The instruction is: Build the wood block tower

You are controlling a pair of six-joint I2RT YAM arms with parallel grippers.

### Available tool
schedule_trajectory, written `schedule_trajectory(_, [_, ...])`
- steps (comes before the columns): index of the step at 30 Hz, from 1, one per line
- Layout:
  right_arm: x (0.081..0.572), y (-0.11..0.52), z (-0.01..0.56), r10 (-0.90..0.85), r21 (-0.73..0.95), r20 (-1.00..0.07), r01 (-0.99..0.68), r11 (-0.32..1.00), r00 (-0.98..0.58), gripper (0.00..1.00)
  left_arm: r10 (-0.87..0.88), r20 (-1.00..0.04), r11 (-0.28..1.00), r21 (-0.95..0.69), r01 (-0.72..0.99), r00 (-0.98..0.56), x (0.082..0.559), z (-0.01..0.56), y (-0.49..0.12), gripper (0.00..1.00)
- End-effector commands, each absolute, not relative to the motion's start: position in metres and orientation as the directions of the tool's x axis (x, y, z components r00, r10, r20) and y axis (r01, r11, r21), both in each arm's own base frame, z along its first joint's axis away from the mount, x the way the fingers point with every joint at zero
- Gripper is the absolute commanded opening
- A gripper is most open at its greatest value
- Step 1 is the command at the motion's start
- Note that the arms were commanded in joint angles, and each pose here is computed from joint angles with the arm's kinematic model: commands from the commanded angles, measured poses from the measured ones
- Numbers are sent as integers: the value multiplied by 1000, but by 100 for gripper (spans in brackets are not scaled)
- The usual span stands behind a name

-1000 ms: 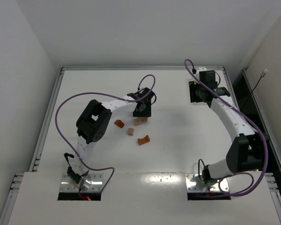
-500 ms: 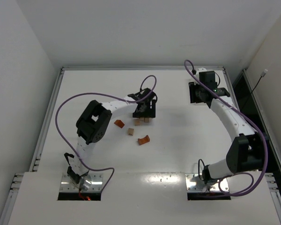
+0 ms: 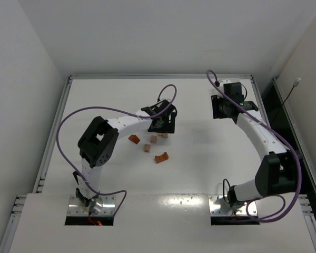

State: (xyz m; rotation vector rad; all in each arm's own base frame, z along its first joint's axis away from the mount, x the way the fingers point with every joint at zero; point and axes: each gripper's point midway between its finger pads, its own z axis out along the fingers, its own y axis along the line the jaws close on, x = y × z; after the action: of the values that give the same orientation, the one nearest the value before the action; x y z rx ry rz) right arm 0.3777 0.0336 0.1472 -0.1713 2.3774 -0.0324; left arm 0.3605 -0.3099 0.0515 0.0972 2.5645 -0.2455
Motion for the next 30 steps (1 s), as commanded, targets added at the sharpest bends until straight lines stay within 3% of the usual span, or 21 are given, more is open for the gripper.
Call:
schedule_trajectory(1, [382,40,167,-127,-52,-740,-132,990,-660,35,21,-583,983,-135,122,-812,371,62,-311,72])
schedule_trajectory(30, [367,34,173,-120,-58,-747,-116,992,-654,35,39,-558,990,-90,107,-829,401,30,-312,70])
